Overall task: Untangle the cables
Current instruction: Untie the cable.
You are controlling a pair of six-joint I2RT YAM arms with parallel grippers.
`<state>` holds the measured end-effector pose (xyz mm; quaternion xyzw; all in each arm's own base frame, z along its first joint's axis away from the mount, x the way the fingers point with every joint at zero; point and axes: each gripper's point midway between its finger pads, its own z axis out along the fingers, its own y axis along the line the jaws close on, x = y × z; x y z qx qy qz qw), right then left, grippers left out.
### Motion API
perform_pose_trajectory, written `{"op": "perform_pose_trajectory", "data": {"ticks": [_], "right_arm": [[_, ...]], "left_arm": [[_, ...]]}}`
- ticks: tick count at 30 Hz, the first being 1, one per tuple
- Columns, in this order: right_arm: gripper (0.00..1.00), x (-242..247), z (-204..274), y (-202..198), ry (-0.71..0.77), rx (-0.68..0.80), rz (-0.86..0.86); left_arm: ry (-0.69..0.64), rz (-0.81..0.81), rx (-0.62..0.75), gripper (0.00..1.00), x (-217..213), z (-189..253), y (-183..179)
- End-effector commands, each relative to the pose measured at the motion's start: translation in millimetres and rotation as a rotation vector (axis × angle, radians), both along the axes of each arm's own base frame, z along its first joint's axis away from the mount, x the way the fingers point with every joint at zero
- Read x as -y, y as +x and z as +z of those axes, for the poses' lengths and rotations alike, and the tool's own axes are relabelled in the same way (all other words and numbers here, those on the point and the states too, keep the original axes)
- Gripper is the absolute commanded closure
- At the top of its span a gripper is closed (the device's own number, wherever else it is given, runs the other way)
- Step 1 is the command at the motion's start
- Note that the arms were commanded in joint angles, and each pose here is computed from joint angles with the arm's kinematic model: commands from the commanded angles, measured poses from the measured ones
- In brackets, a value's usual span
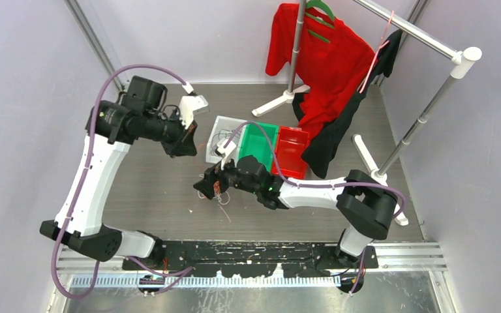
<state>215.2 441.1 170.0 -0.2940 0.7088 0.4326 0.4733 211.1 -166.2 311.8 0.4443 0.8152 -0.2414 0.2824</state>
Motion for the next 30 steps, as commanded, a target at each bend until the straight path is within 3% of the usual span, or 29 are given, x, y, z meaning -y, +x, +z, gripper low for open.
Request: {"op": "perform_pose_trajectory", "data": {"ticks": [1, 12, 19, 30], "right_arm": [[0.13, -22, 34, 8, 0.096, 0.076, 0.018], [0.33, -37, 12, 7, 0.125, -0.023, 0.03], [0.33, -31, -23, 3, 0.115, -0.087, 0.003], [0.41, 1, -78, -6, 0.028, -0.151, -0.075]], "left_arm": [[-0.05, 0.014, 0.02, 1.0, 1, 34, -9], [-0.213, 0.092, 0.35, 1.0, 1, 133, 2], [-0.328, 0.177, 0.608, 1.0, -7, 186, 12], [-0.366, 0.22, 0.746, 1.0, -17, 235, 13]]}}
